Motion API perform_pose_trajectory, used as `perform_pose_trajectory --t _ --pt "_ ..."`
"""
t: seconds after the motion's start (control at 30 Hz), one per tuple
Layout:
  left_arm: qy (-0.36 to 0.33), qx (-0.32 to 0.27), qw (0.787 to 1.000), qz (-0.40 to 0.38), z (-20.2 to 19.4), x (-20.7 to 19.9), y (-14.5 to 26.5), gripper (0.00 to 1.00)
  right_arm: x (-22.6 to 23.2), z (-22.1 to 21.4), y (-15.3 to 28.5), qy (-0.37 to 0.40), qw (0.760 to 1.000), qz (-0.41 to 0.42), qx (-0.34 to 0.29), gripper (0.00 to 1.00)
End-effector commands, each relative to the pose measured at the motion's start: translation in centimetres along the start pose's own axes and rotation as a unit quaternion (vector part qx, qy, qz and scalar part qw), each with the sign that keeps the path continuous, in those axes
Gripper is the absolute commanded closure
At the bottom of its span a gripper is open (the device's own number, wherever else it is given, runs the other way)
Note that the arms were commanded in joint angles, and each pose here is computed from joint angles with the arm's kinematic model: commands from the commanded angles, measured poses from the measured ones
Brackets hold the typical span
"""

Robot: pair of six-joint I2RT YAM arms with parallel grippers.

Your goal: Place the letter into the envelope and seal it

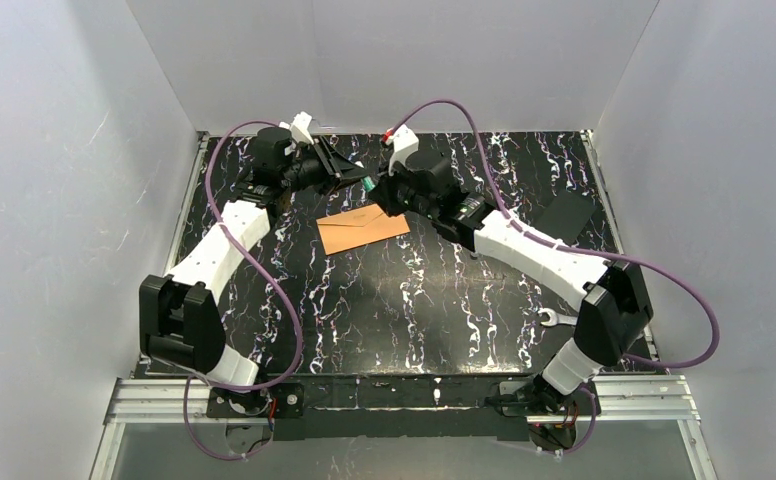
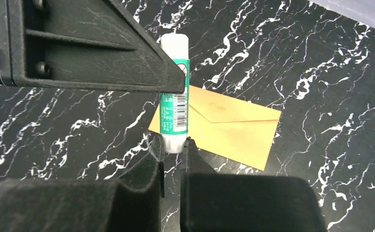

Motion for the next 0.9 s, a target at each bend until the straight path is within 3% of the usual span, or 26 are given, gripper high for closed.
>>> perform_pose_trajectory --t 0.0,0.03,0.13,0.17,0.3,0.4,0.5,0.57,0.77,0.87 --pt "0.010 0.022 1.000 0.005 -0.6 -1.5 0.9 1.00 -2.2 1.4 0.0 0.043 0.996 -0.075 -0.002 0.99" --pt "0.005 0.025 1.000 -0.007 -0.6 -1.9 0.9 1.00 -1.7 1.9 0.1 0.037 0.998 -0.056 -0.012 0.97" --pt "-0.042 0.040 0.997 -0.052 -0.6 -3.5 1.3 1.00 -0.5 4.7 2.0 -0.021 0.996 0.053 -0.065 0.54" --pt "-0.060 0.052 0.994 -0.072 -0.7 -4.1 1.5 1.00 -0.4 6.1 3.2 -0.047 0.991 0.087 -0.090 0.44" --pt "-0.135 0.085 0.979 -0.127 -1.3 -6.0 2.9 1.00 -1.2 10.6 8.2 -0.151 0.956 0.161 -0.192 0.22" --pt "-0.166 0.108 0.964 -0.180 -1.8 -8.3 4.0 1.00 -0.7 10.7 9.7 -0.236 0.929 0.180 -0.219 0.17" --pt "-0.214 0.128 0.934 -0.256 -2.8 -11.4 5.9 1.00 0.3 11.1 11.0 -0.325 0.877 0.231 -0.269 0.16" --pt "-0.247 0.131 0.917 -0.284 -3.4 -12.6 7.2 1.00 0.8 11.3 11.8 -0.344 0.854 0.251 -0.298 0.17" --pt "-0.265 0.149 0.895 -0.326 -4.2 -14.7 8.9 1.00 3.2 11.7 12.7 -0.312 0.843 0.300 -0.319 0.17" --pt "-0.262 0.152 0.888 -0.347 -4.5 -15.6 9.4 1.00 3.9 11.7 12.5 -0.310 0.838 0.315 -0.322 0.23"
Point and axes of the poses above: each gripper's point midway between its finger pads, its own y axis back along the fingers, its own x axis along the line the jaws close on, z = x × y, the point moved 2 cm from there along y, back along the fingers, and after that the axes turned 12 degrees about y, right-handed, at the moved point
